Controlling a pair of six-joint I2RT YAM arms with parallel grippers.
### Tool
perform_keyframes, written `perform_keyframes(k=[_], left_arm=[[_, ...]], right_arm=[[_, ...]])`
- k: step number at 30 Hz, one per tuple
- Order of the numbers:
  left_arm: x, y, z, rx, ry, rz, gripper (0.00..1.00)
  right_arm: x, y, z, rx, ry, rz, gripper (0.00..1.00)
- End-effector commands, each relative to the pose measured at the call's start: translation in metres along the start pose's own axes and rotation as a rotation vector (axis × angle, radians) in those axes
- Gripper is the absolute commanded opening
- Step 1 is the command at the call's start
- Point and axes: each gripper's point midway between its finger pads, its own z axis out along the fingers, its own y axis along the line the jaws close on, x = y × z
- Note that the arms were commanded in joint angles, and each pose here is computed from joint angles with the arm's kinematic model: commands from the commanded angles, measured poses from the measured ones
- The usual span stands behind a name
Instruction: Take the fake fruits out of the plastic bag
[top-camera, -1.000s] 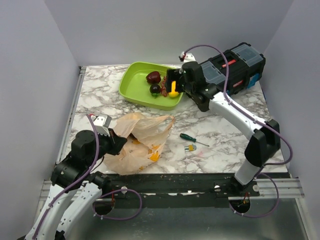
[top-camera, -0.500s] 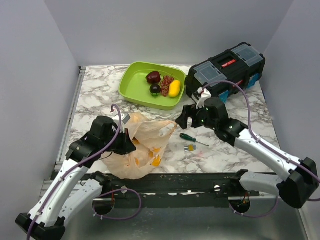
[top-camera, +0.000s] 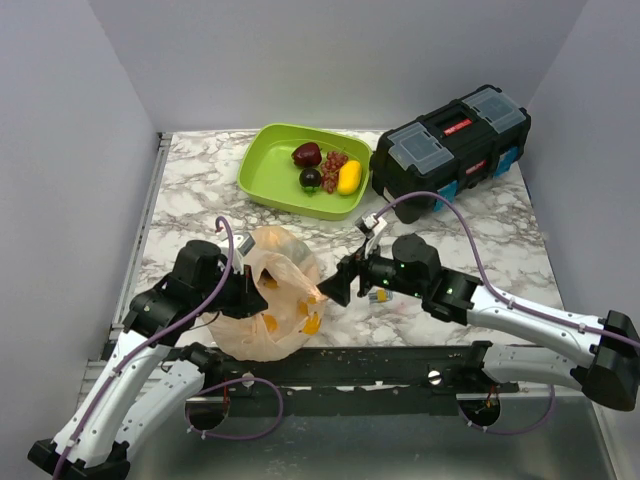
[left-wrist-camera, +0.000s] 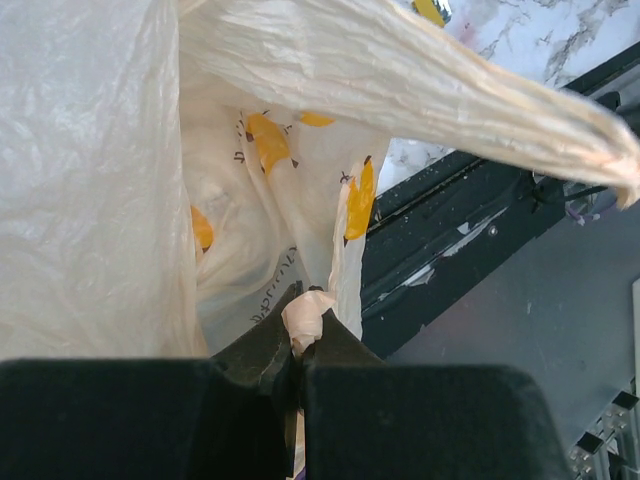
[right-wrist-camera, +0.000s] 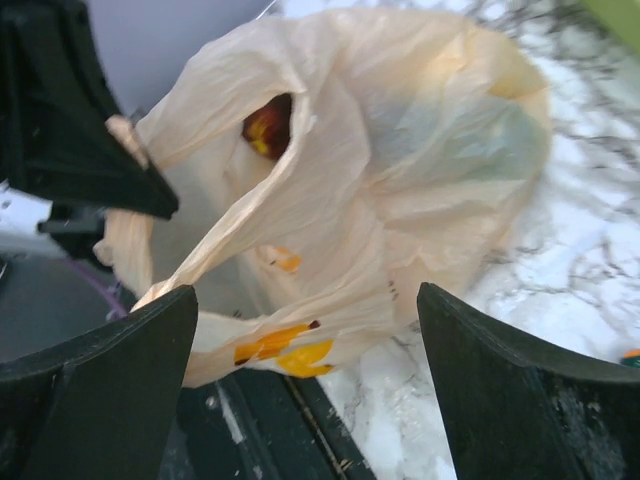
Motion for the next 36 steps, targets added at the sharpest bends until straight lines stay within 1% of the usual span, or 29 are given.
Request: perform_keyframes(k=[1,4,8,11,14,16,19,21,23,25,28,29,31,36], left_arm=[[0.001,-0.002,-0.003,0.008,-0.01,0.004,0.0],[-0.007,-0.003,-0.008,-0.003,-0.047,0.017,0.0],[-0.019,-0.005,-0.021,-0.011,-0.142,0.043,0.0],[-0.027,-0.007,-0.03,-0.01,-0.215,0.061,0.0],[-0.03,-0.006,-0.033,-0.016,-0.251,0.076,0.0],[-0.028,-0.002,-0.029,-0.032,-0.236,0.068,0.0],[-0.026,-0.001,-0.023,-0.028,-0.204,0.064,0.0],[-0.026,0.0,-0.021,-0.032,-0.195,0.063,0.0],[-0.025,0.0,-0.02,-0.03,-0.191,0.063,0.0],[-0.025,0.0,-0.02,-0.027,-0.19,0.064,0.0],[-0.025,0.001,-0.02,-0.032,-0.193,0.061,0.0],[-0.025,0.001,-0.019,-0.034,-0.195,0.061,0.0],[-0.026,0.001,-0.019,-0.036,-0.195,0.061,0.0],[-0.026,0.001,-0.019,-0.037,-0.193,0.059,0.0]], right_arm=[[-0.051,-0.029,-0.012,0.218,-0.188,-0.019,0.95],[-0.074,-0.01,-0.021,0.163,-0.206,-0.094,0.98],[-0.093,0.038,-0.02,-0.058,-0.174,-0.166,0.97],[-0.092,0.063,-0.011,-0.193,-0.162,-0.154,0.96],[-0.079,0.075,0.008,-0.258,-0.115,-0.14,0.94],[-0.064,0.074,0.026,-0.252,-0.061,-0.131,0.88],[-0.037,0.063,0.056,-0.198,0.001,-0.11,0.75],[-0.015,0.057,0.074,-0.167,0.035,-0.129,0.71],[0.009,0.045,0.093,-0.094,0.065,-0.171,0.66],[0.023,0.033,0.11,-0.003,0.074,-0.231,0.56],[0.032,0.013,0.125,0.111,0.008,-0.238,0.3],[0.033,0.005,0.128,0.139,-0.039,-0.219,0.29],[0.036,0.0,0.138,0.152,-0.08,-0.208,0.29],[0.062,-0.004,0.17,0.108,-0.075,-0.234,0.29]])
